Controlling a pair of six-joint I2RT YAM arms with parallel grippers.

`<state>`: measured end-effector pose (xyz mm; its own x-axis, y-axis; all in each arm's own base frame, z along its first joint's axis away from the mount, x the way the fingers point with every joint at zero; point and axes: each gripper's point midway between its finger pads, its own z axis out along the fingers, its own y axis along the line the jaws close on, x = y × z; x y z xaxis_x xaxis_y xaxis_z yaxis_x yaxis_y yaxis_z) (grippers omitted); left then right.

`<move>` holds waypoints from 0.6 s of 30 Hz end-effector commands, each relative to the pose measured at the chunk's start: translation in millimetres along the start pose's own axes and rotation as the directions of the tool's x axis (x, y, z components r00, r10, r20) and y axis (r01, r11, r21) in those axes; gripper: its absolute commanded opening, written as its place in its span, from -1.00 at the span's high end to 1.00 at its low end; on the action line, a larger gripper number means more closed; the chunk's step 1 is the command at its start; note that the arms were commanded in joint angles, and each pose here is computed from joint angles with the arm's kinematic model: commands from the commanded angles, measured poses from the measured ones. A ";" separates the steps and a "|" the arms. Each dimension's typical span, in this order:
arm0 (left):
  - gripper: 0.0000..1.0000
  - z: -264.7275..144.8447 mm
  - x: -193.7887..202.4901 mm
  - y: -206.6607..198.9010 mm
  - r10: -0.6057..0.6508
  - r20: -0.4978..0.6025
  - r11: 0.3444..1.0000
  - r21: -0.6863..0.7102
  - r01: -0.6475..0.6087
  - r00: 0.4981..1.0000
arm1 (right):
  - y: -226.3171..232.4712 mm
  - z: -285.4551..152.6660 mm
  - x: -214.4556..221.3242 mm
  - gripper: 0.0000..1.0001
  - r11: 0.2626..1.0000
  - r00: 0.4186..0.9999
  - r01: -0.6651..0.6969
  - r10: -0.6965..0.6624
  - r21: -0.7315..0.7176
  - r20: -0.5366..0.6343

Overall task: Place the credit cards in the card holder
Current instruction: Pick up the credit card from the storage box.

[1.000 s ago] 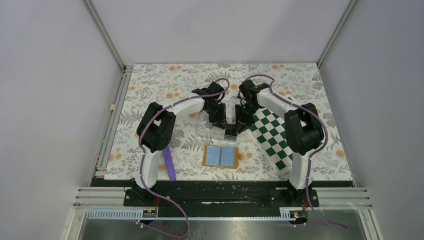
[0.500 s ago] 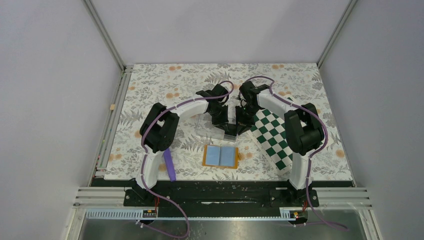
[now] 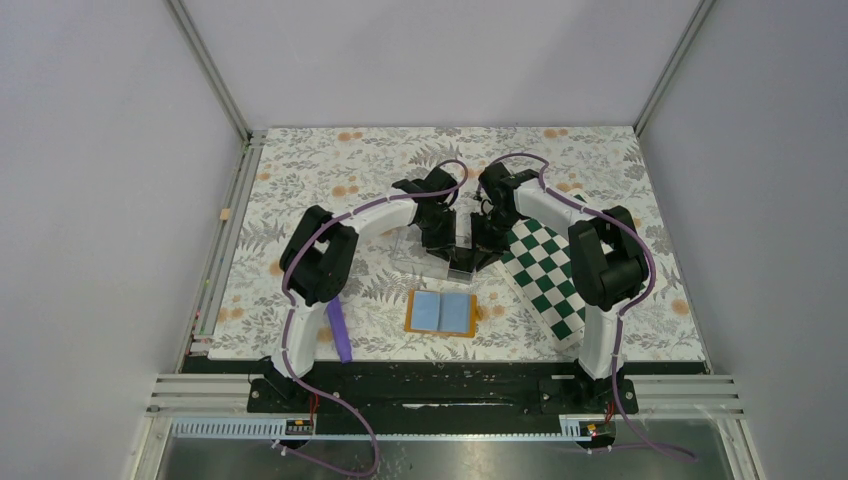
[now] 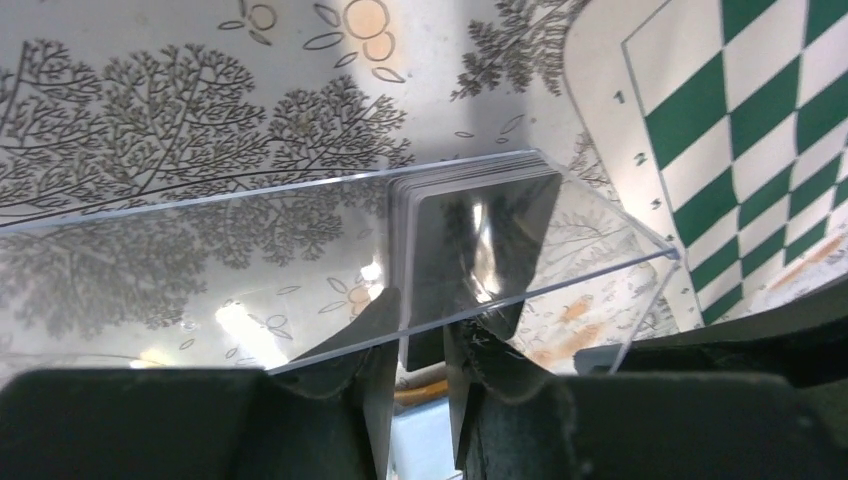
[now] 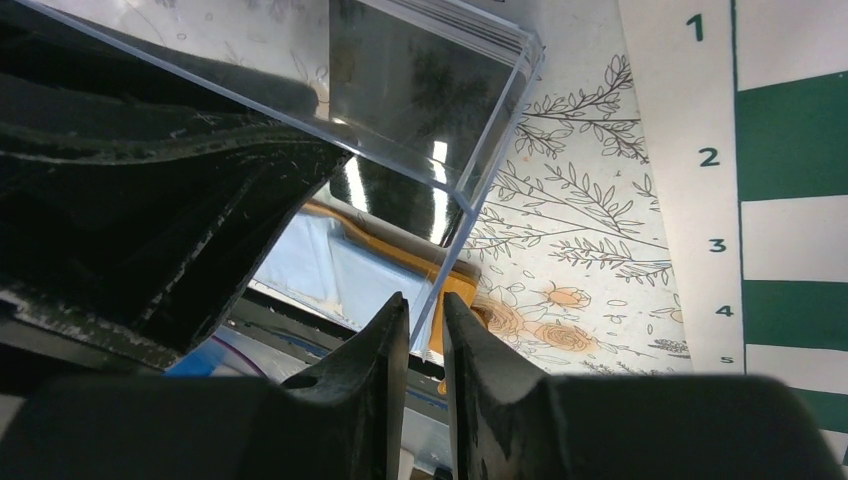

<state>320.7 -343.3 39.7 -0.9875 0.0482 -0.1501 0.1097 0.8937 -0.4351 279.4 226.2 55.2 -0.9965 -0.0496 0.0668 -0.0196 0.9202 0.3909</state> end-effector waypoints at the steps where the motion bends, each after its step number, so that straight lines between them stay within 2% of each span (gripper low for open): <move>1: 0.53 -6.0 -7.0 6.4 0.031 0.032 0.998 -0.062 -0.029 0.999 | 7.9 -12.1 8.7 0.50 1.000 1.000 0.023 -0.023 -0.018 0.008; 11: 0.84 4.6 1.1 -6.1 0.051 -0.007 0.998 -0.029 -0.051 0.999 | 7.3 -11.5 8.7 0.50 1.000 1.000 0.024 -0.024 -0.017 0.006; 18: 0.88 3.0 1.5 -30.2 0.057 -0.011 0.996 0.070 -0.056 0.998 | 5.8 -10.3 9.7 0.50 1.000 1.000 0.024 -0.024 -0.014 0.002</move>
<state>314.4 -348.3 35.2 -0.9860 0.0865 -0.1424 0.1382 0.9021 -0.4088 274.2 224.9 53.0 -0.9949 -0.0509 0.0866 -0.0131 0.9205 0.3906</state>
